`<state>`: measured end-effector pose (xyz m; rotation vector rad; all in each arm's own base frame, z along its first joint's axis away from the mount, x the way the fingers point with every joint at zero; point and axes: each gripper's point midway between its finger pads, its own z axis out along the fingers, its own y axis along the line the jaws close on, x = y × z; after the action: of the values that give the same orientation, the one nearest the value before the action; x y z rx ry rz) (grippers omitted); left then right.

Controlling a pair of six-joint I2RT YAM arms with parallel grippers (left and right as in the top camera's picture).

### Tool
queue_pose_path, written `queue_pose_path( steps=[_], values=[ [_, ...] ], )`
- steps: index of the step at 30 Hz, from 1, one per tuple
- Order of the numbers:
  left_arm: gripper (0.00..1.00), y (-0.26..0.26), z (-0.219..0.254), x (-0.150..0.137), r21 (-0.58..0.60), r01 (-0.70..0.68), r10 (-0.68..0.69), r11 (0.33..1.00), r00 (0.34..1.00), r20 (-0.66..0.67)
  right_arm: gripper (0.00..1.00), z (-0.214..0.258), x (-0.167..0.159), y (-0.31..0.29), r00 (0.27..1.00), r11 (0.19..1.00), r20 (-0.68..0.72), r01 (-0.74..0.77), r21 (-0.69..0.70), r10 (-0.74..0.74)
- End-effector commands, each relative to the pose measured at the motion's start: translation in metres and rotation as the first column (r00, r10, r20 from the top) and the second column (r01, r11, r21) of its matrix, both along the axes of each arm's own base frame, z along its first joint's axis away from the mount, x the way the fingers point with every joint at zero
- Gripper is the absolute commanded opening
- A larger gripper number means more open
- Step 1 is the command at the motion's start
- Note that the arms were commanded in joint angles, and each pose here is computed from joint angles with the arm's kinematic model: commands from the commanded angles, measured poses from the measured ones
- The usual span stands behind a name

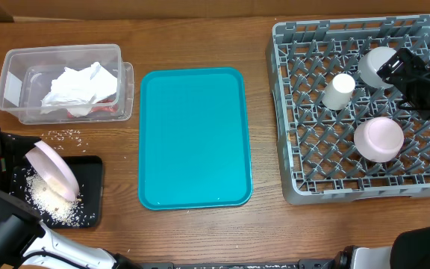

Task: Sort waste into correct bins and load items into the dishwasher
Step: 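Tilt the plate with the left gripper to dump rice onto black tray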

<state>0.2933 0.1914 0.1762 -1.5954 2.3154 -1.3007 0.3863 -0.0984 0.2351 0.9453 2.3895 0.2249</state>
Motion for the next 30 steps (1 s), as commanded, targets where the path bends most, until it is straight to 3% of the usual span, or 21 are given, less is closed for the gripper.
queue_pose_path(
  steps=[1, 5, 8, 12, 25, 30],
  values=[
    [0.04, 0.008, 0.002, 0.001, 0.018, -0.008, 0.007, 1.000, 0.999, 0.053, 1.00, 0.018, 0.001, -0.002, 0.999, 1.000, 0.048, 0.002, -0.018, -0.001],
    [0.04, 0.017, 0.002, -0.003, 0.042, -0.015, 0.012, 0.999, 0.996, 0.086, 1.00, 0.018, 0.001, -0.002, 0.999, 1.000, 0.048, 0.002, -0.018, -0.001],
    [0.04, 0.018, 0.007, 0.001, 0.097, 0.041, -0.059, 0.994, 0.979, 0.195, 1.00, 0.018, 0.001, -0.002, 0.999, 1.000, 0.048, 0.002, -0.018, -0.001],
    [0.04, 0.010, 0.029, 0.012, 0.085, 0.061, -0.088, 0.995, 0.925, 0.369, 1.00, 0.018, 0.001, -0.002, 0.999, 1.000, 0.048, 0.002, -0.018, -0.001],
    [0.04, 0.011, 0.027, 0.010, 0.053, 0.038, -0.053, 0.998, 0.938, 0.342, 1.00, 0.018, 0.001, -0.002, 0.999, 1.000, 0.048, 0.002, -0.018, -0.001],
    [0.04, 0.006, 0.014, 0.002, -0.011, 0.016, -0.013, 1.000, 0.969, 0.246, 1.00, 0.018, 0.001, -0.002, 0.999, 1.000, 0.048, 0.002, -0.018, -0.001]
  ],
)
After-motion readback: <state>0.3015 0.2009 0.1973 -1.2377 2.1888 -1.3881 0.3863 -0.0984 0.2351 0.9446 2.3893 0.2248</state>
